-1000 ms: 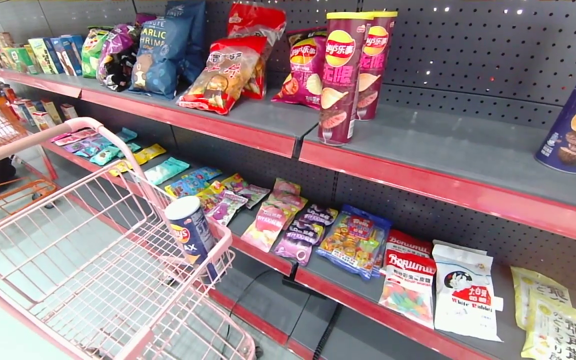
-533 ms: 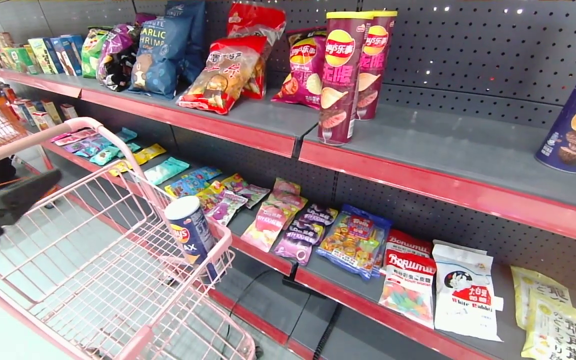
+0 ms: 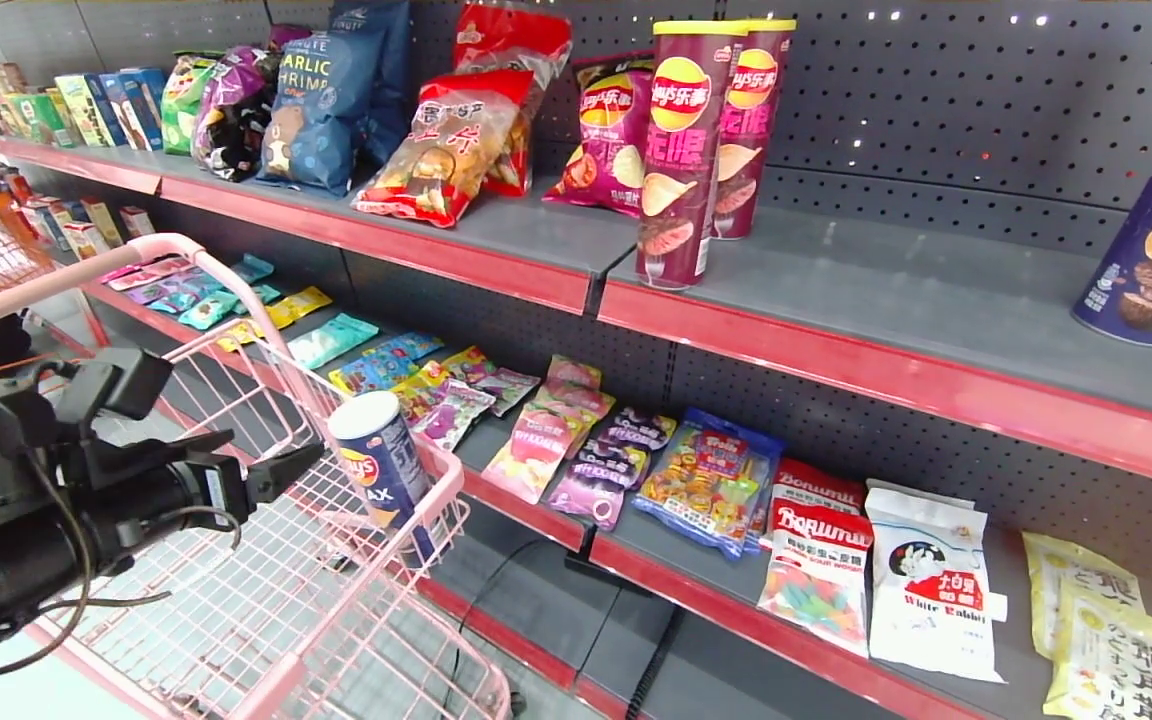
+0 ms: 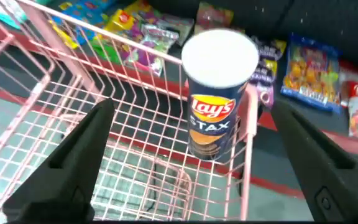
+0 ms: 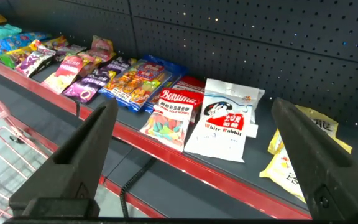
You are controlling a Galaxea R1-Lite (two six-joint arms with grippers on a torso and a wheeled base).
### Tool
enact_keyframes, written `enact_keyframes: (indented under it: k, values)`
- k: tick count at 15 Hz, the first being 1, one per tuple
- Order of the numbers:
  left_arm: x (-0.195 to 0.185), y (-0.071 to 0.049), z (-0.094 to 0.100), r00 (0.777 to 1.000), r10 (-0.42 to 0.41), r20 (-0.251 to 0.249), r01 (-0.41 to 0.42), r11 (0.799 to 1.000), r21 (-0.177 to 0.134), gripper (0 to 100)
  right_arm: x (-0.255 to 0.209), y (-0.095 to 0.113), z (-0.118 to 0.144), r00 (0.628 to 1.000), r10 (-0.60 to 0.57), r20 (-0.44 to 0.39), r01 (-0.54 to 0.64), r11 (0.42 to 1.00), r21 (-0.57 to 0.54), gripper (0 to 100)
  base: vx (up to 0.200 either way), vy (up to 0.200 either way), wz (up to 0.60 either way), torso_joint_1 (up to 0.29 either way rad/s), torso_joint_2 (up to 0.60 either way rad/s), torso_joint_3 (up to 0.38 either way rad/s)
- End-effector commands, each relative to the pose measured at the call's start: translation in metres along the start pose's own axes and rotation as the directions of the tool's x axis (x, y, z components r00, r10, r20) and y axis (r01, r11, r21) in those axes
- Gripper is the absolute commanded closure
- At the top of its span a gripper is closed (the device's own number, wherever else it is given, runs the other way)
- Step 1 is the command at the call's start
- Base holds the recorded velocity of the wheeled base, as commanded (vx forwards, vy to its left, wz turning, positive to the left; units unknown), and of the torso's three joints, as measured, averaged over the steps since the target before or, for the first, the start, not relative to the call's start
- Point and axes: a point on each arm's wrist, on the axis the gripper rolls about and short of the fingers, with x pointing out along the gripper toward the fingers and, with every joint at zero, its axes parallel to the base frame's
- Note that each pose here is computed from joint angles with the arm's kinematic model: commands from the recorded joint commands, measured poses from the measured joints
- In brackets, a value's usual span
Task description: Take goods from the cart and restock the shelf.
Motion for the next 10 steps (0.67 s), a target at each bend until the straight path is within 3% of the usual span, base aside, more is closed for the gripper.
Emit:
enact_keyframes:
  k: [1, 5, 10]
  values:
    - [0.033, -0.002, -0.03, 0.993, -0.053, -0.103, 0.053, 0.999, -0.006, 0, 0.0, 0.0, 0.0, 1.0, 0.0, 0.001, 0.0, 1.0, 0.0, 0, 0.0, 0.0, 0.0, 0.0, 0.0, 0.0]
    - [0.058, -0.001, -0.042, 0.995, -0.067, -0.067, 0.068, 0.998, 0.013, 0, 0.0, 0.0, 0.0, 1.0, 0.0, 0.001, 0.0, 1.0, -0.002, 0, 0.0, 0.0, 0.0, 0.0, 0.0, 0.0]
    - [0.082, -0.002, -0.036, 0.995, -0.094, -0.026, 0.095, 0.995, 0.033, 0, 0.0, 0.0, 0.0, 1.0, 0.0, -0.001, 0.0, 1.0, -0.002, 0, 0.0, 0.0, 0.0, 0.0, 0.0, 0.0]
